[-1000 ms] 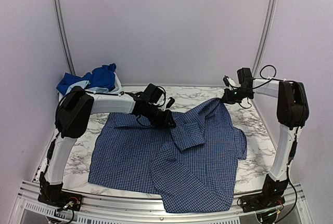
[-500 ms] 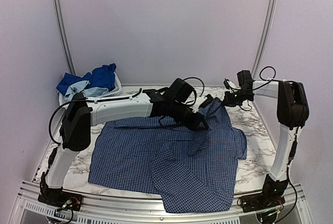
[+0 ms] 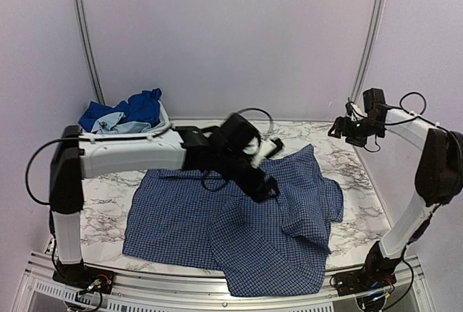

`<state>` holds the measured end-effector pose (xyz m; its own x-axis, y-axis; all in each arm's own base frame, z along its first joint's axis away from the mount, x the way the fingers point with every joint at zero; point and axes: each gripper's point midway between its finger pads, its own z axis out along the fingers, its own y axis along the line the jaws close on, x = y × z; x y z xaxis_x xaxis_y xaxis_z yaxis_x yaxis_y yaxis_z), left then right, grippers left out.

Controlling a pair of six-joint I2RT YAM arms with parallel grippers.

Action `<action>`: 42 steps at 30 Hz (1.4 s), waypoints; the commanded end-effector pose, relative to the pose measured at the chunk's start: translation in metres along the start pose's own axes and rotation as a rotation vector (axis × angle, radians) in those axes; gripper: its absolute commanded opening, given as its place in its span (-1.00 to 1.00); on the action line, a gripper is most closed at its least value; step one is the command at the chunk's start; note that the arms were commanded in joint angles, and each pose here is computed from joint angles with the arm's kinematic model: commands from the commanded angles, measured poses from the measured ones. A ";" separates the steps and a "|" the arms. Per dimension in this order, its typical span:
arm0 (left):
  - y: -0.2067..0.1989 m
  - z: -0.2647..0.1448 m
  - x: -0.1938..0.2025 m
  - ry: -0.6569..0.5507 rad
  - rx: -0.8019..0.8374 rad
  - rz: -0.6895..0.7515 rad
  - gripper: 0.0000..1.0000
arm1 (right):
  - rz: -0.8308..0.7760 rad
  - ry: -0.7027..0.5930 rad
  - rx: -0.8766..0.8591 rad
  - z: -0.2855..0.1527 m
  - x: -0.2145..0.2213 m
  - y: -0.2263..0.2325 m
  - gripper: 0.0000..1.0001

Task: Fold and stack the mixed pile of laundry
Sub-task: Fold the flattened shirt at the center of the board.

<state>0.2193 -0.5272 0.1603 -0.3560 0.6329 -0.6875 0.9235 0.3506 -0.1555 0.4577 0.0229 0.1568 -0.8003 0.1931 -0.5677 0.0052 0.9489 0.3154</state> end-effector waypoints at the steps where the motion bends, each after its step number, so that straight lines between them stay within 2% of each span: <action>1: 0.109 -0.084 -0.006 -0.235 -0.163 -0.460 0.98 | 0.109 0.064 -0.182 -0.035 0.039 0.039 0.60; 4: 0.161 -0.136 0.018 -0.362 -0.237 -0.664 0.98 | 0.134 0.173 -0.302 -0.048 0.089 0.069 0.60; 7: 0.187 -0.163 0.050 -0.386 -0.336 -0.746 0.98 | 0.116 0.293 -0.324 -0.062 0.141 0.089 0.60; 11: 0.212 -0.177 0.105 -0.317 -0.487 -0.883 0.98 | 0.122 0.375 -0.350 -0.093 0.192 0.098 0.64; 14: 0.219 -0.173 0.132 -0.245 -0.520 -0.964 0.98 | 0.075 0.423 -0.359 -0.110 0.220 0.103 0.82; 18: 0.226 -0.175 0.164 -0.192 -0.591 -1.067 0.96 | 0.048 0.526 -0.300 -0.098 0.261 0.093 0.86; 22: 0.234 -0.175 0.182 -0.176 -0.635 -1.131 0.88 | 0.119 0.564 -0.362 -0.080 0.282 0.097 0.83; 23: 0.237 -0.173 0.186 -0.166 -0.638 -1.146 0.84 | 0.138 0.566 -0.369 -0.075 0.284 0.097 0.78; 27: 0.250 -0.160 0.204 -0.128 -0.620 -1.223 0.72 | 0.203 0.555 -0.406 -0.044 0.284 0.100 0.27; 30: 0.257 -0.154 0.208 -0.110 -0.601 -1.235 0.65 | 0.227 0.554 -0.376 -0.023 0.277 0.097 0.04; 34: 0.261 -0.159 0.211 -0.119 -0.621 -1.239 0.55 | 0.241 0.544 -0.332 0.006 0.267 0.085 -0.65; 36: 0.263 -0.161 0.215 -0.121 -0.635 -1.247 0.53 | 0.266 0.535 -0.316 0.018 0.260 0.070 -0.90; 38: 0.264 -0.162 0.219 -0.120 -0.640 -1.260 0.49 | 0.303 0.510 -0.290 0.029 0.244 0.048 -1.00; 42: 0.265 -0.159 0.218 -0.128 -0.625 -1.269 0.48 | 0.260 0.454 -0.245 0.039 0.195 0.021 -1.00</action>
<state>0.3645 -0.1885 0.0812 -0.8399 -0.3740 -0.3933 -0.2233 0.8986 -0.3778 0.2780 0.1305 0.0228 -0.9732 0.2228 0.0572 0.2010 0.7024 0.6828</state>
